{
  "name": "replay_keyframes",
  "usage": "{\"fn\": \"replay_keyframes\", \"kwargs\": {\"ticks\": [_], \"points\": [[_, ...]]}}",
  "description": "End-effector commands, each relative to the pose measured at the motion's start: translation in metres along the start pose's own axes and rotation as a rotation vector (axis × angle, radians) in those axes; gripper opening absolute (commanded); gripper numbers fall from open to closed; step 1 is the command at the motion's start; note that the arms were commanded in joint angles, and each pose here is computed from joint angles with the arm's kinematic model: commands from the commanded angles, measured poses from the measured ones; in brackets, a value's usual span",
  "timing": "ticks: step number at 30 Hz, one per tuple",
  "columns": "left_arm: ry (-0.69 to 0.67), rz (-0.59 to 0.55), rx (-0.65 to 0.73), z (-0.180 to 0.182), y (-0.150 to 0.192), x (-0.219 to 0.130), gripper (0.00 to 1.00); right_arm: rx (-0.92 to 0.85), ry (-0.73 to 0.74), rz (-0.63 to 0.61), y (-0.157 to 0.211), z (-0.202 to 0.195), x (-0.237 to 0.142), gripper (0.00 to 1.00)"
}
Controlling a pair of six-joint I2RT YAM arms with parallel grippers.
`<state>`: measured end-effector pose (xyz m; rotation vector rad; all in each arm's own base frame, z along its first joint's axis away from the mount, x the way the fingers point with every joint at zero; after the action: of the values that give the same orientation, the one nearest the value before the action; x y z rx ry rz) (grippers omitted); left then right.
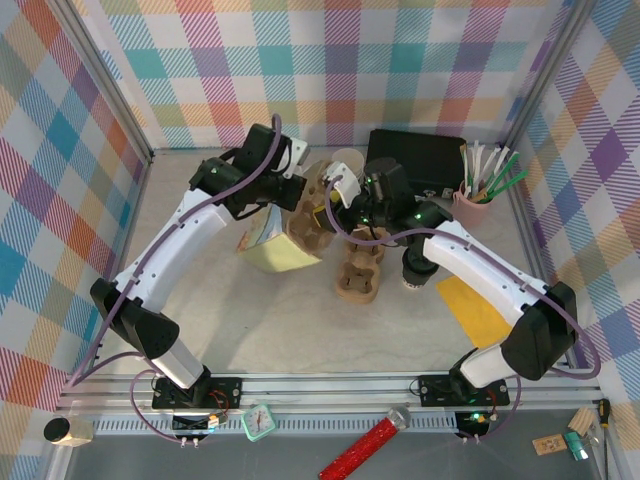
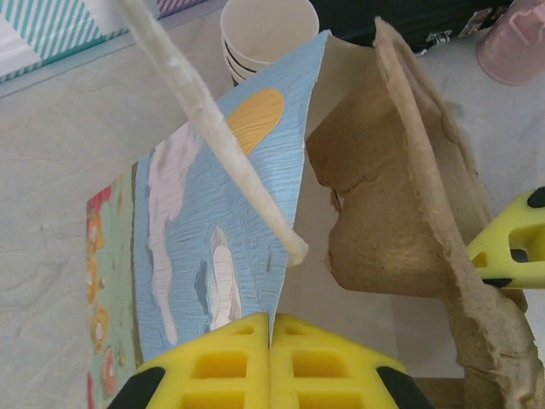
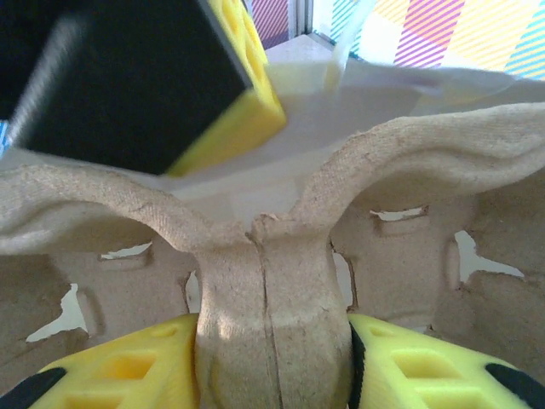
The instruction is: Pack the takeout coffee
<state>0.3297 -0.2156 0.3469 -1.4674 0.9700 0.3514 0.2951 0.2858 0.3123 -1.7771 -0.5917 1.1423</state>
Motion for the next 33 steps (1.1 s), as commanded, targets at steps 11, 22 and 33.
{"fn": "replay_keyframes", "kwargs": {"ticks": [11,22,33], "points": [[0.042,-0.048,-0.010,-0.008,0.000,-0.017,0.00,-0.019,0.002,0.037,0.009,-0.002,0.010,0.45],[0.069,-0.043,-0.019,-0.011,0.000,-0.018,0.00,0.027,-0.020,0.066,0.026,0.004,0.013,0.45],[0.087,-0.025,-0.034,-0.013,0.004,-0.010,0.00,0.041,-0.061,-0.023,-0.007,0.000,0.018,0.45]]}}
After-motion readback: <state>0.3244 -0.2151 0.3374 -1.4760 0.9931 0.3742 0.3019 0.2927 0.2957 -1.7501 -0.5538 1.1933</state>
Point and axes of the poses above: each hand's point on the last joint's axis, 136 mm out from that joint toward the fingers, its own x axis out along the fingers, its own z axis along the line the jaws close on, y = z × x, the point moved 5 cm from there along -x, back along the fingers, and after that the axes turned 12 degrees about -x, right-handed, at the moved point
